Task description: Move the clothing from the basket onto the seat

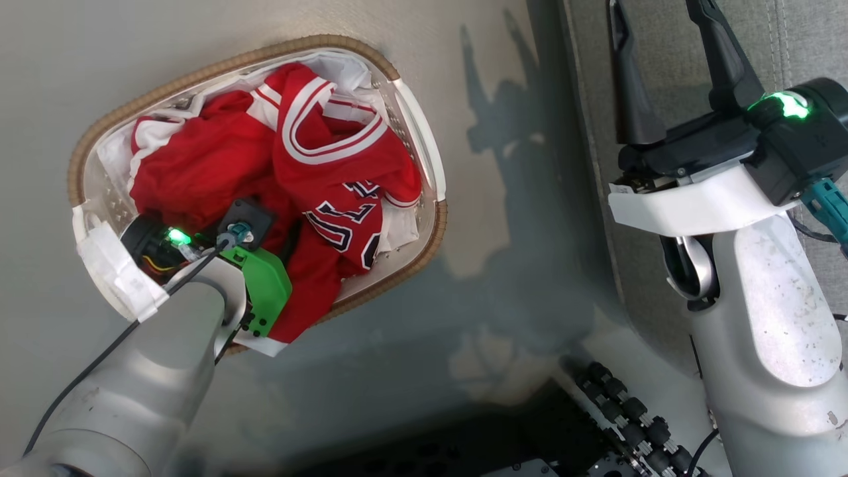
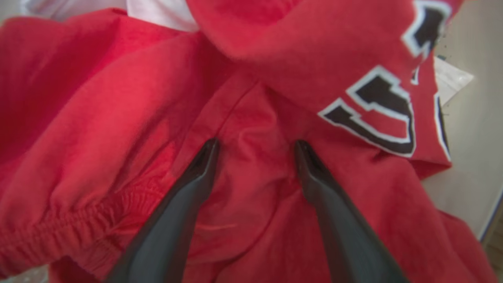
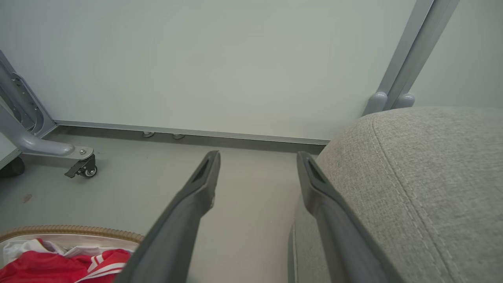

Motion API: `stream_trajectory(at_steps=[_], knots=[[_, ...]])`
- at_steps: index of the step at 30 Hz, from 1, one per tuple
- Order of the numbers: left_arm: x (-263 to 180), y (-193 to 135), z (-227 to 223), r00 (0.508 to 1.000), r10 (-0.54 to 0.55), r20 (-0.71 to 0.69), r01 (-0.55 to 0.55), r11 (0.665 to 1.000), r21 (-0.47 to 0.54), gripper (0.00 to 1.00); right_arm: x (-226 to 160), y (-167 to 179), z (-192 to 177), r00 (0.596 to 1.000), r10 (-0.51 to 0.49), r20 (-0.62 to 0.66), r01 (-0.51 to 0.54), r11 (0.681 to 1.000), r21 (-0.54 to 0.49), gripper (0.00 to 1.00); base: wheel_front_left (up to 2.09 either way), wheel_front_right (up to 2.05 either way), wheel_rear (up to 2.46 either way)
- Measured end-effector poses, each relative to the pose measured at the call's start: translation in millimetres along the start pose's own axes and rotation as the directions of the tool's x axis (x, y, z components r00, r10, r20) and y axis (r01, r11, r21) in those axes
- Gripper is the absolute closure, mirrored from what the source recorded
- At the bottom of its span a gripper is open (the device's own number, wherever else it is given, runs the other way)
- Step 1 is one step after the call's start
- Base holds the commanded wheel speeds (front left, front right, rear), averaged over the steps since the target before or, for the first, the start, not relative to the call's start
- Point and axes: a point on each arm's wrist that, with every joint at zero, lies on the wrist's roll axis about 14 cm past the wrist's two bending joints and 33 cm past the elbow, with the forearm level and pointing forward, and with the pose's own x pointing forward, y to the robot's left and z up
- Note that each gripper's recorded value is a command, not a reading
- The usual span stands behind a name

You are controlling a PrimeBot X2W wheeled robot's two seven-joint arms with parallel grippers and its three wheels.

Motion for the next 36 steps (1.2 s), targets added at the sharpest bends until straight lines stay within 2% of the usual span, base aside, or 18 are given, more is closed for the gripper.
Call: stream_trajectory(at_steps=[2,3,4,5,11,22,26,32,36], knots=[[2,0,-9,0.999,-0.007,-0.044,0.008,1.000,0.010,0.00,1,0,-1,1.000,0.002,0.000,-0.002,1.000,0.000,0.00,0.00,0.00,0.00],[3,-1,-13,0.998,-0.010,-0.064,0.010,1.000,0.004,0.18,1,0,-2,1.000,0.002,-0.002,-0.002,1.000,-0.001,0.00,0.00,0.00,0.00],[4,-2,-16,0.997,-0.014,-0.081,0.014,1.000,0.001,0.64,1,-1,-2,1.000,0.002,-0.003,-0.002,1.000,-0.003,0.00,0.00,0.00,0.00],[3,-2,-18,0.996,-0.014,-0.089,0.013,1.000,-0.005,1.00,1,-1,-1,1.000,0.002,-0.002,-0.002,1.000,-0.003,0.00,0.00,0.00,0.00],[-7,4,-11,0.997,0.023,-0.068,-0.026,0.999,-0.045,1.00,-1,-1,13,1.000,0.001,0.016,-0.001,1.000,-0.003,0.00,0.00,0.00,0.00],[-45,-13,26,0.994,0.092,0.061,-0.084,0.989,-0.124,1.00,-26,1,50,0.999,-0.008,0.037,0.009,1.000,-0.028,0.00,0.00,0.00,0.00],[-64,-17,66,0.970,0.147,0.191,-0.113,0.978,-0.177,1.00,-40,5,61,0.999,-0.008,0.034,0.009,0.999,-0.044,0.00,0.00,0.00,0.00],[-104,-31,82,0.935,0.209,0.287,-0.148,0.964,-0.219,1.00,-64,11,80,0.999,-0.010,0.047,0.012,0.999,-0.040,0.00,0.00,0.00,0.00],[-133,-38,106,0.889,0.245,0.386,-0.171,0.961,-0.218,1.00,-81,16,93,0.998,-0.010,0.063,0.012,0.999,-0.034,0.00,0.00,0.00,0.00]])
